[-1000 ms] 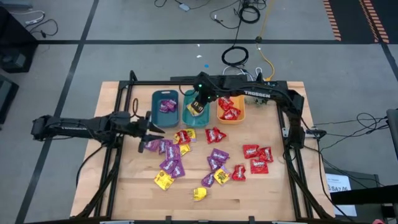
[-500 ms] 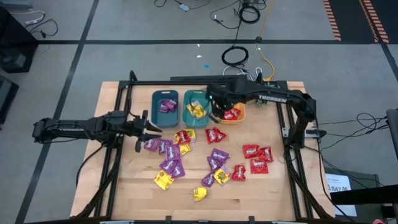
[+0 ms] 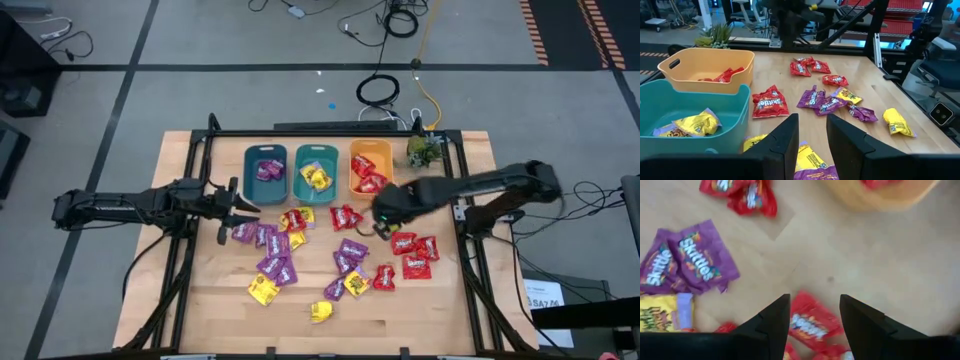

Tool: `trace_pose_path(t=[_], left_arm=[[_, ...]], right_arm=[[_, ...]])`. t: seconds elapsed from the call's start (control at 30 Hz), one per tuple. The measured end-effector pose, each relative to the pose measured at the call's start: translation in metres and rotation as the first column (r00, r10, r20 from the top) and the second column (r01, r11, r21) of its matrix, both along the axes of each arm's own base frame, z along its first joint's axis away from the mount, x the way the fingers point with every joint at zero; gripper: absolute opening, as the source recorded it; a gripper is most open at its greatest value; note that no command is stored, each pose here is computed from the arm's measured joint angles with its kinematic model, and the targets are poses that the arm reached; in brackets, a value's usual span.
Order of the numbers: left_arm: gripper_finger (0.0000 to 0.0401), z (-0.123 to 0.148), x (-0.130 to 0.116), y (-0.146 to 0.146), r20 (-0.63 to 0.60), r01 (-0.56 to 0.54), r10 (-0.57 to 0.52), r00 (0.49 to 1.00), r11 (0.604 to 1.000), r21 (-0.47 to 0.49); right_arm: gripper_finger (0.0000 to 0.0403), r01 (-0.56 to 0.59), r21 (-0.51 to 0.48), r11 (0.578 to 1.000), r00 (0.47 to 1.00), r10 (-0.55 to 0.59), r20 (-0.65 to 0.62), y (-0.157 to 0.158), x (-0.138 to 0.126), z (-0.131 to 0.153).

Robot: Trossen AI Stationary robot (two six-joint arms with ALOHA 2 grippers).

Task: Sort candy
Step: Put the red candy into the yellow bin

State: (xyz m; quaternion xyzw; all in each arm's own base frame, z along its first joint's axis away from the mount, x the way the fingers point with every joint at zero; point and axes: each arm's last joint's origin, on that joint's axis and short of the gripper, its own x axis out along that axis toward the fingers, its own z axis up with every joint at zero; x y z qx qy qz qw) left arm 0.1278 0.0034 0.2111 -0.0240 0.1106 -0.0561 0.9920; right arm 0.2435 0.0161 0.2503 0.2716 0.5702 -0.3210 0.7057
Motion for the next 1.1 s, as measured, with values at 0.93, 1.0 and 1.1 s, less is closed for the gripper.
trace_pose_path(t=[0.93,1.0,1.1], left_arm=[[0.0109,0.0,0.0,0.0,-0.003,-0.019,0.019,1.0,0.999,-0.049],[0.0109,0.0,0.0,0.0,-0.003,-0.019,0.019,1.0,0.999,-0.049],[0.0109,0.0,0.0,0.0,-0.003,-0.019,0.019,1.0,0.999,-0.048]], right_arm=[[0.0173,-0.184,-0.005,0.983,0.974,0.183,0.132,0.023,-0.071,-0.126],[0.0123,-0.197,-0.022,0.98,0.971,0.198,0.133,0.023,-0.069,-0.124],[0.0052,-0.187,-0.023,0.982,0.973,0.188,0.133,0.022,-0.064,-0.116]])
